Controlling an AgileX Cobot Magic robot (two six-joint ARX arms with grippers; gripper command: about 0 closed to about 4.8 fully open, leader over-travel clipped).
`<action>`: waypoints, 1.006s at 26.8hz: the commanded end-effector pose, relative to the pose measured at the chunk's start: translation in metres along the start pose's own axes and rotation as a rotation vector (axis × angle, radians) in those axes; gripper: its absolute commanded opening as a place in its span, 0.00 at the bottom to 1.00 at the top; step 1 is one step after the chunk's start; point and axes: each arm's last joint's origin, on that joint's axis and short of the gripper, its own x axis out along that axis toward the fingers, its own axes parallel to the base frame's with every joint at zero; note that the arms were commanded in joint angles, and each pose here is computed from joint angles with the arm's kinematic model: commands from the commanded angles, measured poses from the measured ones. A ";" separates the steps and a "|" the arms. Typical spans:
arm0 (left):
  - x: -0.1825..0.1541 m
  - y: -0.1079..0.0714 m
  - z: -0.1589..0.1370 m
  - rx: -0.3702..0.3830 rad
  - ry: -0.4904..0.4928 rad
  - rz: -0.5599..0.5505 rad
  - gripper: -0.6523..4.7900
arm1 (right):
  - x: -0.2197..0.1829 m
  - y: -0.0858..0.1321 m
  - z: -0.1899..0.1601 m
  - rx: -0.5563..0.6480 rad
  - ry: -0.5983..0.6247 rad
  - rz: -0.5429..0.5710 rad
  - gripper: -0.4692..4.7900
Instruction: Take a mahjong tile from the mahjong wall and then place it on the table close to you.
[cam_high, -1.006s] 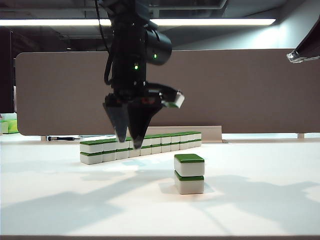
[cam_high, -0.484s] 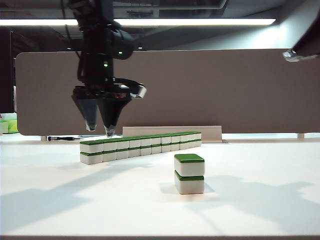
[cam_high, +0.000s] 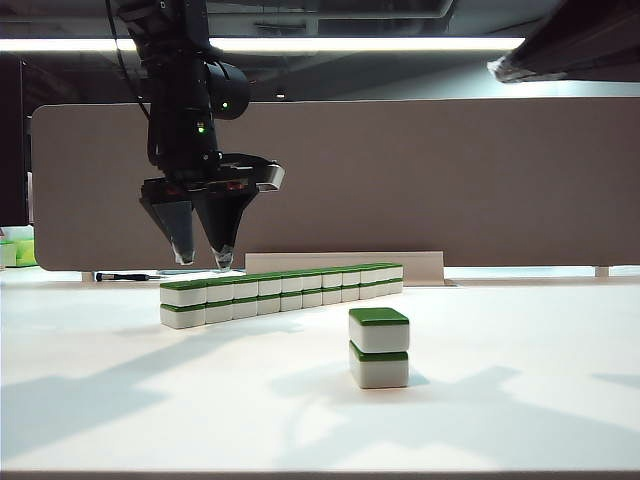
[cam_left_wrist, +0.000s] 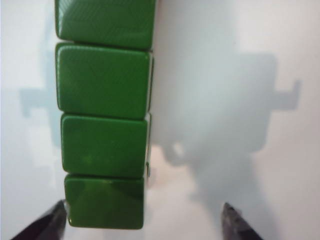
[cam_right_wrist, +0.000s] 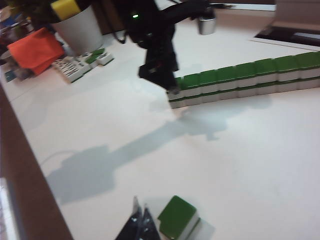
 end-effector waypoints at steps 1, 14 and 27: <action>-0.002 0.001 0.002 0.043 -0.024 0.016 0.85 | 0.002 0.006 0.002 -0.018 0.001 0.040 0.09; 0.009 0.013 -0.003 0.016 -0.010 0.033 0.85 | 0.003 0.006 0.002 -0.018 0.001 0.025 0.09; 0.047 0.016 -0.005 0.010 0.079 -0.004 0.78 | 0.003 0.006 0.002 -0.017 0.003 0.025 0.09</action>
